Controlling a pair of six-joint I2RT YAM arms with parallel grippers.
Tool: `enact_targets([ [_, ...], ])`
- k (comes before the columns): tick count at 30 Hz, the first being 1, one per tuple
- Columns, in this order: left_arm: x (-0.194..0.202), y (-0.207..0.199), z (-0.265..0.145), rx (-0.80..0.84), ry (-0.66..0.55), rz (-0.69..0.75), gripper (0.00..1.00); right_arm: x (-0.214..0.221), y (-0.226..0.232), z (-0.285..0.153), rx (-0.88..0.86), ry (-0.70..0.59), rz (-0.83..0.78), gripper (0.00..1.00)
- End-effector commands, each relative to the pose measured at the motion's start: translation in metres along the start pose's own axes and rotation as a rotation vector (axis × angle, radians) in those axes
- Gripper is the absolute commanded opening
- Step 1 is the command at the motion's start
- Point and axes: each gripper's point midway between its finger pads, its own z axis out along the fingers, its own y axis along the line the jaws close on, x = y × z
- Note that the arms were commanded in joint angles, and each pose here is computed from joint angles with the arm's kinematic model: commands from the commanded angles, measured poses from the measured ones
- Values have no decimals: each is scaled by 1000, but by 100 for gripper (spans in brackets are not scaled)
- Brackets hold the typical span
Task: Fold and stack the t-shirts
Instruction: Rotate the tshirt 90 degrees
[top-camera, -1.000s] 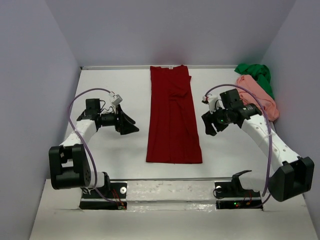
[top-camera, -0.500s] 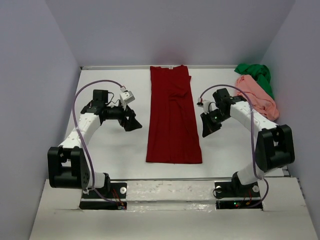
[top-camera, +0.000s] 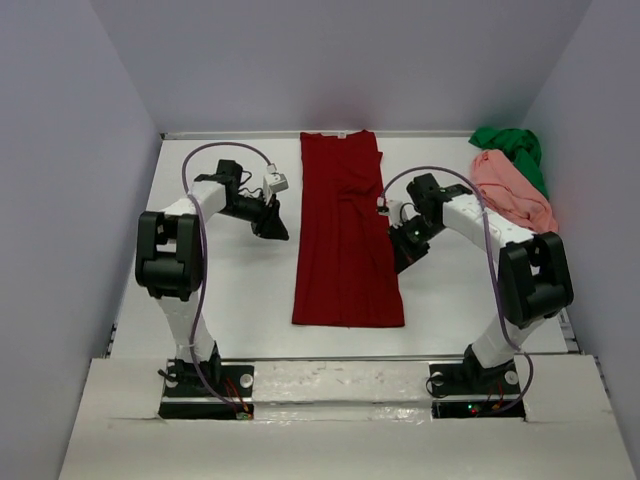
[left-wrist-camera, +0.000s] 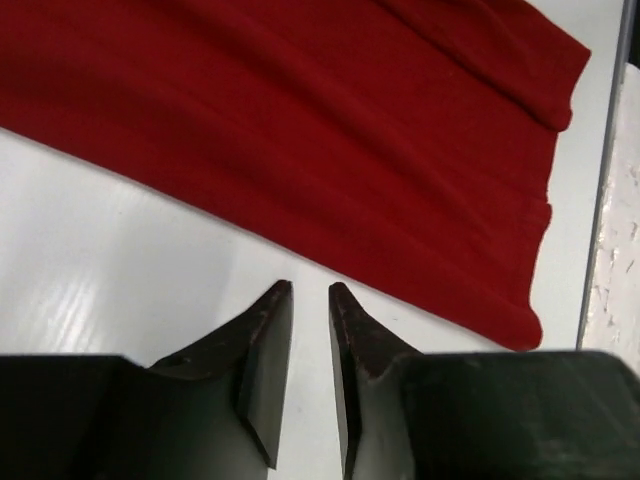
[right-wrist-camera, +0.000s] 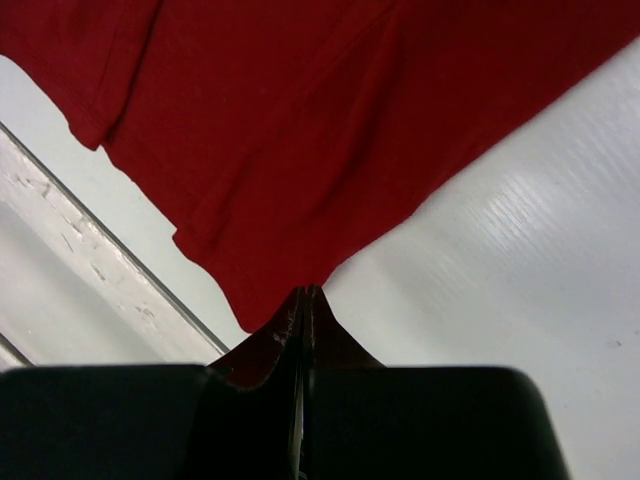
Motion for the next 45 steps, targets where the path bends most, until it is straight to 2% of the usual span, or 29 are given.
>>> enact_targets([
  [1,-6,6,10,33,55,26,29,4,8,18,14,73,-88,0],
  [2,-9,8,13,31,60,36,27,5,9,21,15,86,-97,0],
  [4,-18,14,24,2,79,67,11,10,14,31,4,126,-112,0],
  [6,-27,20,31,-29,95,110,2,10,14,37,2,138,-116,0],
  [7,-28,15,41,-18,111,123,0,12,16,41,-5,155,-121,0],
  [17,-50,22,84,-47,167,224,0,24,11,64,-6,233,-130,0],
  [27,-55,72,101,-252,200,204,0,23,0,81,9,266,-140,0],
  [45,-83,117,128,-355,180,178,0,-3,-24,102,56,270,-174,0],
])
